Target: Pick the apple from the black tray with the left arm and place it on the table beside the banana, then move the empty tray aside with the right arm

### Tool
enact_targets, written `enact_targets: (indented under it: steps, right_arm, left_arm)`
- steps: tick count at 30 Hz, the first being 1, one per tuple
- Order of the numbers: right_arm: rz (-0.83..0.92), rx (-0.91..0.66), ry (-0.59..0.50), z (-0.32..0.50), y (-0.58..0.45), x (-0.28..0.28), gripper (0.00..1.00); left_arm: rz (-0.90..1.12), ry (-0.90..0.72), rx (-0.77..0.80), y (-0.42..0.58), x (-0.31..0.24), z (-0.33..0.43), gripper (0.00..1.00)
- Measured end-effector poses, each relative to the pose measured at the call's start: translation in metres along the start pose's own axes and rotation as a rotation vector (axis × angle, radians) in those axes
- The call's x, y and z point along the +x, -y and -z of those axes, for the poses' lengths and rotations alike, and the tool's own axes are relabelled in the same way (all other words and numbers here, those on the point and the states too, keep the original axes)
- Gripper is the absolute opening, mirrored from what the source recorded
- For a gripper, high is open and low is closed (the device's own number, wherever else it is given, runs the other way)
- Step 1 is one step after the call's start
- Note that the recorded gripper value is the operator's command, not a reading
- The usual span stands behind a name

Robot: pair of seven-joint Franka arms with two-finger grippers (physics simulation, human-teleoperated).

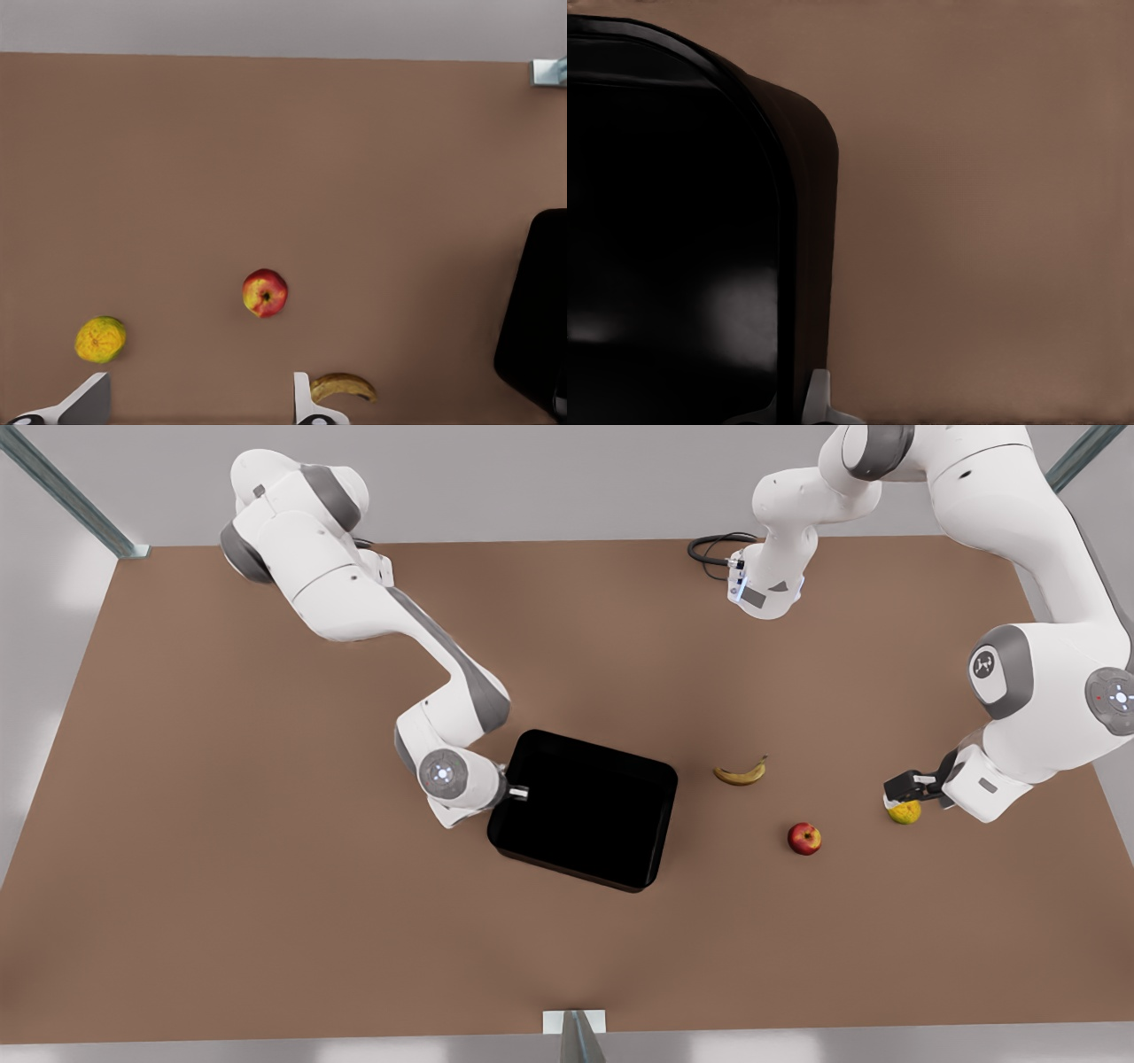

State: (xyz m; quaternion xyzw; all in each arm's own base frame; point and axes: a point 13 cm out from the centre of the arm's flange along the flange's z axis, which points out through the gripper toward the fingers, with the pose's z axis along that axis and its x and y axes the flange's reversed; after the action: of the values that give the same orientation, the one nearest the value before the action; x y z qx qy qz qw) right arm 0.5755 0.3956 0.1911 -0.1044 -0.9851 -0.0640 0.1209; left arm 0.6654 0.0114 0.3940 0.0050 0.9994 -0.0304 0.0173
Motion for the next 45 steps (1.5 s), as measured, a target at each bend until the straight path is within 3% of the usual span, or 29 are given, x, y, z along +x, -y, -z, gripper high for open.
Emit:
enact_targets:
  steps: [13, 24, 40, 42, 43, 44, 45]
  right_arm:
    - [-0.018, 0.103, -0.139, 0.123, 0.212, -0.04, 0.17]
    - [0.022, 0.161, -0.204, 0.173, 0.402, -0.069, 0.17]
    - [0.292, 0.161, -0.257, 0.103, 0.469, -0.114, 0.18]
    - [0.321, 0.162, -0.246, 0.101, 0.471, -0.118, 0.3]
    - [0.334, 0.163, -0.242, 0.101, 0.471, -0.12, 0.79]
    - [0.347, 0.163, -0.237, 0.101, 0.471, -0.121, 0.98]
    - [0.358, 0.164, -0.227, 0.104, 0.471, -0.124, 1.0]
  left_arm:
    - [-0.016, -0.003, -0.001, 0.002, 0.0, -0.001, 1.0]
    - [-0.03, -0.005, -0.001, 0.007, 0.0, -0.003, 1.0]
    - [-0.037, -0.006, -0.003, 0.007, 0.0, -0.004, 1.0]
    - [-0.035, -0.006, -0.001, 0.007, 0.0, -0.003, 1.0]
    - [-0.035, -0.005, 0.001, 0.007, 0.0, -0.003, 1.0]
    - [-0.035, -0.004, 0.002, 0.007, 0.0, -0.003, 1.0]
    - [-0.034, -0.003, 0.003, 0.007, 0.0, -0.002, 1.0]
